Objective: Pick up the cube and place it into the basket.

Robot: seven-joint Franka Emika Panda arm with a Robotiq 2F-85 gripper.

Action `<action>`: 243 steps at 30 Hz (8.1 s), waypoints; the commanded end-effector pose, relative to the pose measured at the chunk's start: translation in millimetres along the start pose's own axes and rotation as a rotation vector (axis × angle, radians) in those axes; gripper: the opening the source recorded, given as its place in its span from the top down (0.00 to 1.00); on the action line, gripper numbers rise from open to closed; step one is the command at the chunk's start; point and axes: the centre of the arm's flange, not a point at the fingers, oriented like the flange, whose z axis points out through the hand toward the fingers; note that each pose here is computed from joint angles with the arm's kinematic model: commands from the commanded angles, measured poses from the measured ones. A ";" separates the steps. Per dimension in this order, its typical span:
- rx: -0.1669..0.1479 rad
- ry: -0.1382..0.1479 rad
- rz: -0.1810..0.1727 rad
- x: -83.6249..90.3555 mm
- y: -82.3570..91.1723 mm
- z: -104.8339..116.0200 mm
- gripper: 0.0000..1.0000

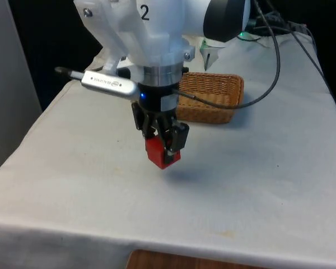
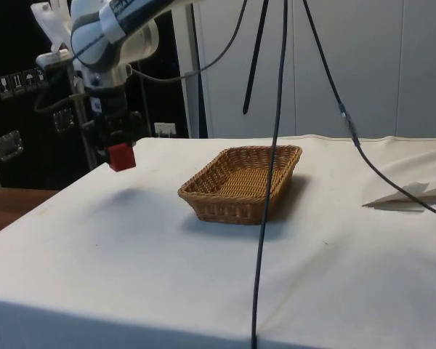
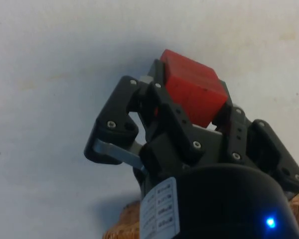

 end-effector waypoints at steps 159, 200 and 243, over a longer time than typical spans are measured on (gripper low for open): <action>0.166 0.022 -0.332 -161.6 99.8 -169.0 0.98; 0.186 0.007 -0.400 -227.0 190.3 -150.5 0.98; 0.111 0.039 -0.479 -239.5 211.3 -127.9 0.98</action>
